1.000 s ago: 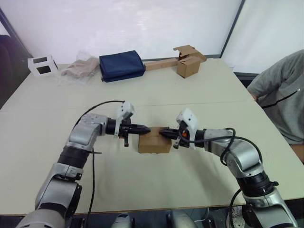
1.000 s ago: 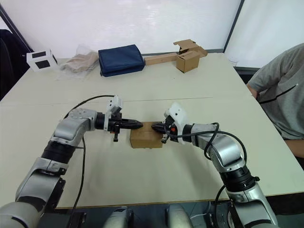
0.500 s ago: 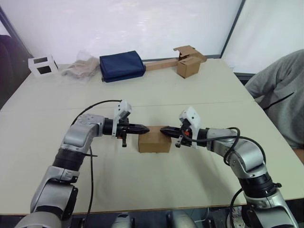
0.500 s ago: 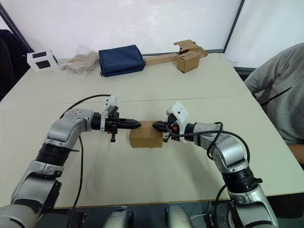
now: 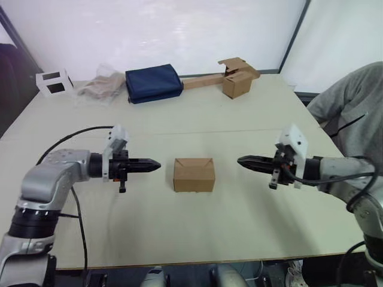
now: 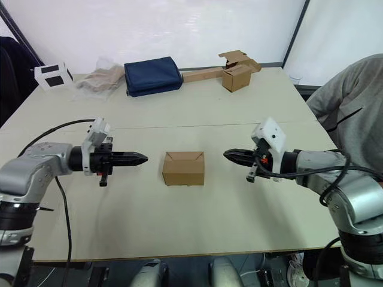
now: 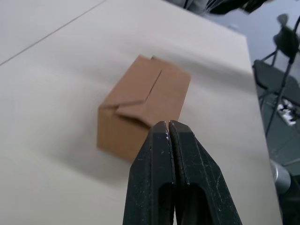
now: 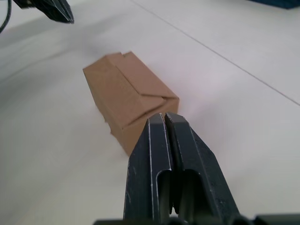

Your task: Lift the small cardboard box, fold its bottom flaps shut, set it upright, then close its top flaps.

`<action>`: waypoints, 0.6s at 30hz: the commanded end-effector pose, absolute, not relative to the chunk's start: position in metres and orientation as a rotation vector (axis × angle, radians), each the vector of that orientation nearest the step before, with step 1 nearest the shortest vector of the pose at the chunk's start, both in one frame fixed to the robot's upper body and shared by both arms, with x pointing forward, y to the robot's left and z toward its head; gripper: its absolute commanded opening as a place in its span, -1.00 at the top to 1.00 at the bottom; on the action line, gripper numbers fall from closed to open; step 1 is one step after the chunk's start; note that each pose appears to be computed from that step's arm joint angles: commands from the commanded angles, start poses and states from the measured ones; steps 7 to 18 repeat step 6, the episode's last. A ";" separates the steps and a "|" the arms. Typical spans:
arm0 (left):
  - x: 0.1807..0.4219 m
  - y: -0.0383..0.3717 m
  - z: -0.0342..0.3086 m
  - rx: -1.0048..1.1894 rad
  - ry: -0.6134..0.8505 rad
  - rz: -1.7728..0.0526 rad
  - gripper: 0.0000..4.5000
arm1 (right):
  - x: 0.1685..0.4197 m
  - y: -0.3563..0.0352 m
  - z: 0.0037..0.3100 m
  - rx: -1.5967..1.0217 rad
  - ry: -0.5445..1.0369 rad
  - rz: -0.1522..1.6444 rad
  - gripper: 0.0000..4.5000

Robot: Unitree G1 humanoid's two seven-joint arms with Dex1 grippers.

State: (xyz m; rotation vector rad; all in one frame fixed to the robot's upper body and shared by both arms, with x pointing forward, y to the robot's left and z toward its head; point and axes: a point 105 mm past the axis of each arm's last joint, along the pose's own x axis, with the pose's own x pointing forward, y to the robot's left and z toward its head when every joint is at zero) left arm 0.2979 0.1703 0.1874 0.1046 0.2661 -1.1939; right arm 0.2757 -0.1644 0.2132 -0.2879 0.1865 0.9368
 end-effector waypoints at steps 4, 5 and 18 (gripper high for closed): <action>0.289 0.190 0.207 0.165 0.209 -1.126 0.97 | 0.262 -0.180 0.235 -0.344 0.151 0.906 1.00; 0.289 0.191 0.207 0.168 0.209 -1.122 0.97 | 0.261 -0.181 0.235 -0.344 0.153 0.906 1.00; 0.288 0.193 0.207 0.164 0.210 -1.111 0.97 | 0.259 -0.181 0.236 -0.341 0.158 0.907 1.00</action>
